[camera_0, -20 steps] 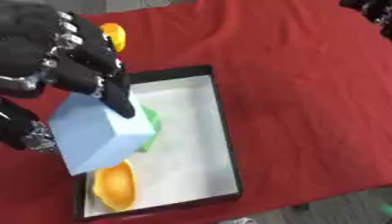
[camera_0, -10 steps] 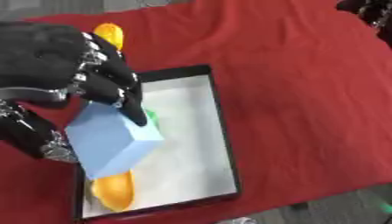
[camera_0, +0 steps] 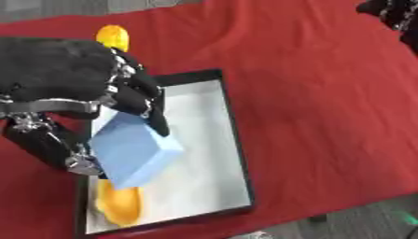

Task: Pick up objects on the table and place them in the box.

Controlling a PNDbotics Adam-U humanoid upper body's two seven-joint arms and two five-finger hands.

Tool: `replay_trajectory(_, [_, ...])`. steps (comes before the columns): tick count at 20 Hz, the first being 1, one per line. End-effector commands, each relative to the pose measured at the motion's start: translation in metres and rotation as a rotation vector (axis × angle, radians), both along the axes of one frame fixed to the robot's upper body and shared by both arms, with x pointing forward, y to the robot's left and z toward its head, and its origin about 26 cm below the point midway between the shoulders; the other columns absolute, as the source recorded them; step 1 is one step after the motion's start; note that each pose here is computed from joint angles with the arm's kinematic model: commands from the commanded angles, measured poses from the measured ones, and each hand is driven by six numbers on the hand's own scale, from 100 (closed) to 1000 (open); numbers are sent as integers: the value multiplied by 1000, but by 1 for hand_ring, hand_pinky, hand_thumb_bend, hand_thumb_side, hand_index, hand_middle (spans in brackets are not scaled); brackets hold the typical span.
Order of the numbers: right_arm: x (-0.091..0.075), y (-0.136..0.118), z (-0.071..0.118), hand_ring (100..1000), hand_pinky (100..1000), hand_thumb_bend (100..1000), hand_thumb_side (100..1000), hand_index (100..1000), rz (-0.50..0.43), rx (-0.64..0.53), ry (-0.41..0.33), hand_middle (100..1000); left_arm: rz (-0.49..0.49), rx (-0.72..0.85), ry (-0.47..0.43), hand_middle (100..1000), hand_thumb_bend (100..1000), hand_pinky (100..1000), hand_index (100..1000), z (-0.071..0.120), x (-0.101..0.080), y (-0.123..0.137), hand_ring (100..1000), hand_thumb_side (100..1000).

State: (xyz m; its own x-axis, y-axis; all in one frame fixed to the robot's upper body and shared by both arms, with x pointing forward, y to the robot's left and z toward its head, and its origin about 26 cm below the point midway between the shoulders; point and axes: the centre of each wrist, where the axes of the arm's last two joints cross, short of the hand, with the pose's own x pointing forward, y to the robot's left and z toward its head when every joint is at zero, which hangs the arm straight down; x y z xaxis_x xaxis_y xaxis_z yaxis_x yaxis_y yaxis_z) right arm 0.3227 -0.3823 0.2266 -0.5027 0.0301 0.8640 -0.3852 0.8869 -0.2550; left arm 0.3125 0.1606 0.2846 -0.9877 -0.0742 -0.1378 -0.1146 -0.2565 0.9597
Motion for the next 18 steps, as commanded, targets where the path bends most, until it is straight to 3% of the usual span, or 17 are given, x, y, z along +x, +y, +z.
replay_trajectory(1, [0, 0, 10, 747, 990, 100, 632, 857, -2, -22, -26, 696, 13, 36, -36, 467, 252, 667, 649, -3, 11, 1, 563, 100])
replay_trajectory(9, [2, 4, 11, 747, 992, 100, 634, 858, 12, -20, -31, 696, 64, 101, -77, 542, 282, 731, 702, -34, 45, 7, 641, 100])
replay_trajectory(14, [2, 5, 10, 746, 992, 100, 639, 858, 18, -19, -28, 695, 83, 141, -77, 686, 269, 824, 807, -50, 58, 10, 752, 122])
replay_trajectory(17, [2, 5, 9, 747, 993, 100, 640, 858, 18, -20, -25, 695, 81, 163, -82, 792, 260, 881, 876, -54, 61, 11, 835, 348])
replay_trajectory(18, [2, 5, 9, 747, 993, 100, 640, 858, 17, -21, -25, 695, 80, 168, -84, 792, 260, 881, 876, -55, 62, 12, 835, 348])
